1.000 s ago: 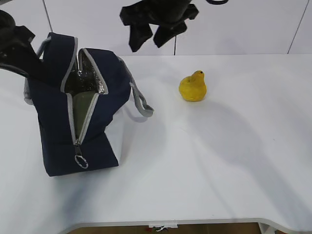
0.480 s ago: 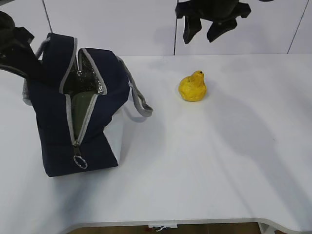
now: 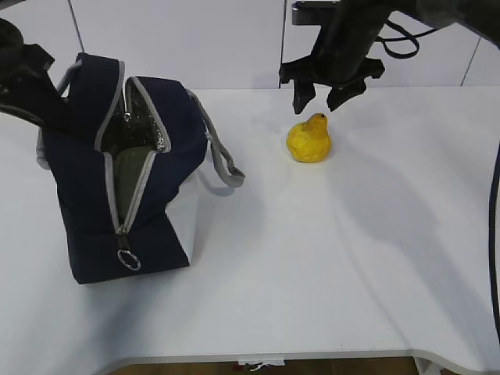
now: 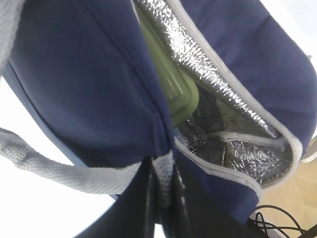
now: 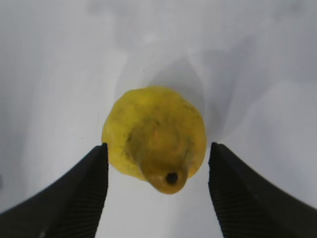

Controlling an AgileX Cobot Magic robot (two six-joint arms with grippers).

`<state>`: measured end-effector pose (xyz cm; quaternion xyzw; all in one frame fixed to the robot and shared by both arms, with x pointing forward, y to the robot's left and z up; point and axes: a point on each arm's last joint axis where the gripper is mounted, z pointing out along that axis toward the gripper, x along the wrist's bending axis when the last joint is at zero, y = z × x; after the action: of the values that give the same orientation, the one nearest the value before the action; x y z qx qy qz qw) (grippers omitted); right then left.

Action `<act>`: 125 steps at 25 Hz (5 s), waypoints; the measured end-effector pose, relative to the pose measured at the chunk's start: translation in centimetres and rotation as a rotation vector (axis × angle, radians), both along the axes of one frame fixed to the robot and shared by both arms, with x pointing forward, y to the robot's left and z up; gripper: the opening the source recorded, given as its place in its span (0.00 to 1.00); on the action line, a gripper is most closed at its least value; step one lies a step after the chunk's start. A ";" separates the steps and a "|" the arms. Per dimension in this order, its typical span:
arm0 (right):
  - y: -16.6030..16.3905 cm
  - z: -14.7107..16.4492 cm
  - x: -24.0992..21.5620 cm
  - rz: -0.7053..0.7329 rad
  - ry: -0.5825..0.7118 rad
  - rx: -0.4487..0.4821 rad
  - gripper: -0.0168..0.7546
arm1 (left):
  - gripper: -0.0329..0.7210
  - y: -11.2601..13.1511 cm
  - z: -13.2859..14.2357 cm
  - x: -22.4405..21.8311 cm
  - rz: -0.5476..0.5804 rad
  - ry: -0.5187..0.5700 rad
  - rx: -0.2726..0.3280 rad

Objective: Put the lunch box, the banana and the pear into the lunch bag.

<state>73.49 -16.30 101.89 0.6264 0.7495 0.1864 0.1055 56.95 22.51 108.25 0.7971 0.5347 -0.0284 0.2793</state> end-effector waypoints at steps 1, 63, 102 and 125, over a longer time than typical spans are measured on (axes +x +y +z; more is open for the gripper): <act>-0.2 -0.4 0.2 -0.008 -0.001 0.002 0.68 | 0.07 0.0 0.0 0.0 -0.002 0.002 0.003; 5.1 11.3 -4.5 0.254 -0.051 0.607 0.36 | 0.07 0.3 0.0 0.2 0.008 -0.026 0.033; 11.1 5.2 -5.1 0.434 -0.012 0.333 0.74 | 0.07 -0.8 0.6 0.1 0.030 -0.006 -0.113; 10.8 3.2 -4.9 0.420 0.033 0.269 0.04 | 0.07 -1.6 1.2 0.0 0.042 0.021 -0.239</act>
<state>68.61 -5.52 105.05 0.4684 0.8333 0.2920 -0.0323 56.95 20.90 109.47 0.7464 0.5470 -0.0945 0.3671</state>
